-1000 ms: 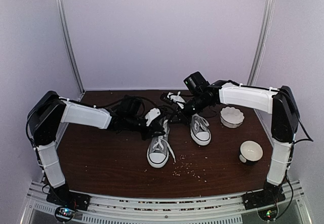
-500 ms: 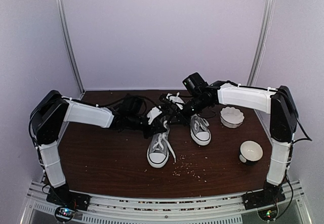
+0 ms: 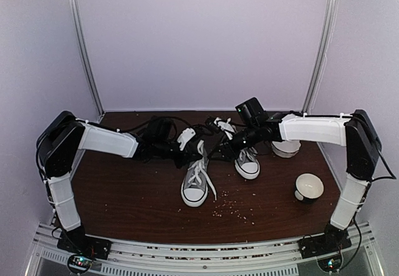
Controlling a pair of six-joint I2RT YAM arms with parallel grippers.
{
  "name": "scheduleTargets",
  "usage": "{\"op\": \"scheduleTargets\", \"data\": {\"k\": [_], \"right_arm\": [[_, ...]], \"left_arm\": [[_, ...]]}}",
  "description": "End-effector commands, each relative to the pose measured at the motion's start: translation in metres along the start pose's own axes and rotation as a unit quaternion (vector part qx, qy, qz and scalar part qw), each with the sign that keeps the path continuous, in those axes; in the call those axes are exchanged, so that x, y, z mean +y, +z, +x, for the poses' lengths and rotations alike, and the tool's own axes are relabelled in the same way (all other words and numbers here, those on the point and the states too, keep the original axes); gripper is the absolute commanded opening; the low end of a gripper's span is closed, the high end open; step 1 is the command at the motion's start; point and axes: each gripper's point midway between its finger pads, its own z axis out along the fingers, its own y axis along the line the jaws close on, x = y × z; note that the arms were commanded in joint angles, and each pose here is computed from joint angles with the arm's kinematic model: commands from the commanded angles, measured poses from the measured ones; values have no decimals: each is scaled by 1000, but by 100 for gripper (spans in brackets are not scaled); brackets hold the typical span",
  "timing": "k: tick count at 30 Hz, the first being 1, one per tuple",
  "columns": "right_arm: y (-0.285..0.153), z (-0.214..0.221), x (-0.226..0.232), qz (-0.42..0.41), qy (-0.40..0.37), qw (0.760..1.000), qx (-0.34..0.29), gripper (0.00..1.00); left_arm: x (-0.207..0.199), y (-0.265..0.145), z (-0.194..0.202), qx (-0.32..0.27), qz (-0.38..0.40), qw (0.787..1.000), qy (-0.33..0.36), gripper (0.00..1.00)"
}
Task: Tie the shoes
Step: Pass from the right arm to the left, then adjust the half-tied shoelace.
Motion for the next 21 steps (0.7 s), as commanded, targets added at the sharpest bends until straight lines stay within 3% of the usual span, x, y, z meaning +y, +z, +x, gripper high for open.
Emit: {"op": "scheduleTargets", "data": {"k": [1,9,14,21], "right_arm": [[-12,-23,-1,28,24,994,-106,49],[35,-4,5,34,22,993,-115,48],[52,3,-3,45,25,994,-94,32],[57,26,-6,61,41,995,-66,29]], "left_arm": [[11,-10,-11,-38,-7,999,-21,0],[11,-12,-12,-46,2,999,-25,0],[10,-13,-11,-47,4,998,-31,0],[11,-13,-10,-46,5,998,-32,0]]}}
